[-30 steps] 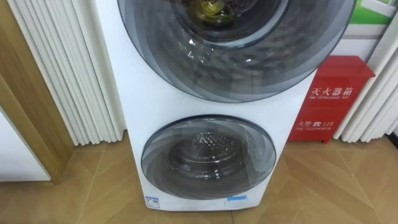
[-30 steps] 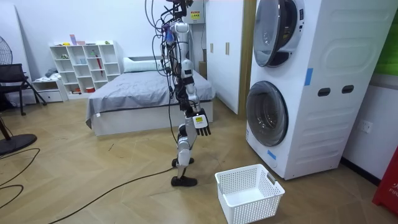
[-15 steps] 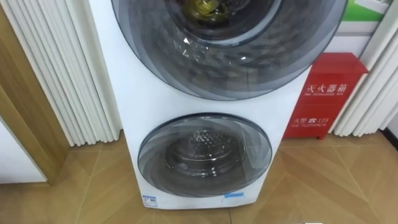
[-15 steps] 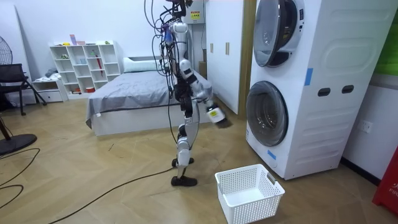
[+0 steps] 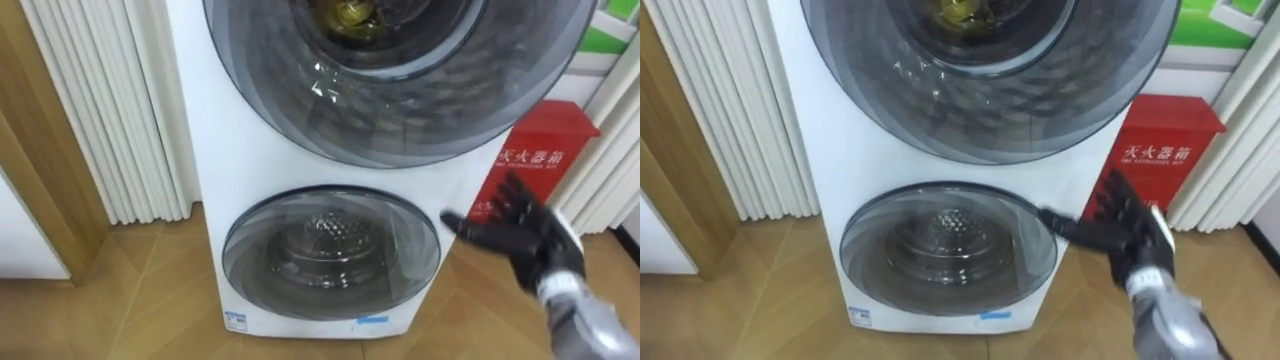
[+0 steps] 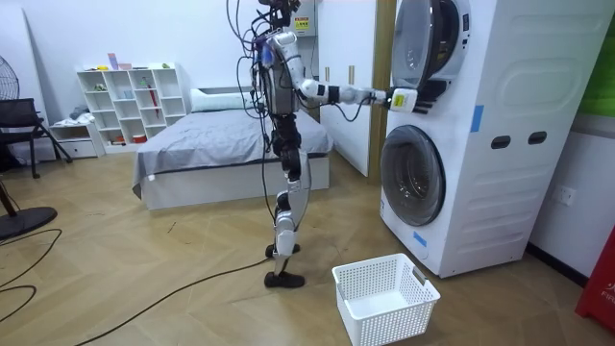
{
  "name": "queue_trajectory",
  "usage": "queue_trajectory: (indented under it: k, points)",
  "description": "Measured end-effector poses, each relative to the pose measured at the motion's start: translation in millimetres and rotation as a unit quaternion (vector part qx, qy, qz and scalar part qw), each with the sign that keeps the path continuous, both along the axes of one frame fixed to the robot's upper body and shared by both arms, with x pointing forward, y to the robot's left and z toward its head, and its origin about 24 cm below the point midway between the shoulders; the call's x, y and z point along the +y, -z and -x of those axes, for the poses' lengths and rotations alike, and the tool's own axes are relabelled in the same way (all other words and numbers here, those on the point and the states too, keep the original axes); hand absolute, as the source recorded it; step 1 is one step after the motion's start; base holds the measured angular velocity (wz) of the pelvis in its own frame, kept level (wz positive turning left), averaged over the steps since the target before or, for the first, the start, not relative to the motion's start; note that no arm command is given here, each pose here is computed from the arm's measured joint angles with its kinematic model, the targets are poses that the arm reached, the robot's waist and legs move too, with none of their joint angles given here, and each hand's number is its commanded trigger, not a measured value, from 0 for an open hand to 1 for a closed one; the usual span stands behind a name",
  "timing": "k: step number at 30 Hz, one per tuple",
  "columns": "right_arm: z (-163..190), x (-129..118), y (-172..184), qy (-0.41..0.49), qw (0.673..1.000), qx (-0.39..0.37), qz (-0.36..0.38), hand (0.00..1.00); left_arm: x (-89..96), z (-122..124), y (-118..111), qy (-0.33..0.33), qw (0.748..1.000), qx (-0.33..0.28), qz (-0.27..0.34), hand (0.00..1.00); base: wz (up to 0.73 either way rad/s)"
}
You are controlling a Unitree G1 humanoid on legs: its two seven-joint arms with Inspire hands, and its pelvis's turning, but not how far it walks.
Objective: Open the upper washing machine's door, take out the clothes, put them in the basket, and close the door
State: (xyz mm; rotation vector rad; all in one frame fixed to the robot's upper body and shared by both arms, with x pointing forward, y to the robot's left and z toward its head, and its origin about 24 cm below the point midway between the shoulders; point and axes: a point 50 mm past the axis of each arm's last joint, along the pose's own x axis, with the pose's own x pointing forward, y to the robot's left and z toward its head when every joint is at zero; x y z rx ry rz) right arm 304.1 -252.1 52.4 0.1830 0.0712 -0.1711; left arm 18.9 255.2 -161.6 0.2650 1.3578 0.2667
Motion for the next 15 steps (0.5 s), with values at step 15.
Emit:
queue_trajectory:
  k: [15]
  points:
    - [-24.5, -11.8, -59.9, 0.022, 0.997, -0.056, 0.050, 0.00, 4.3, 6.6, -1.1, 0.035, 0.999, 0.040, -0.010, 0.00, -0.02]
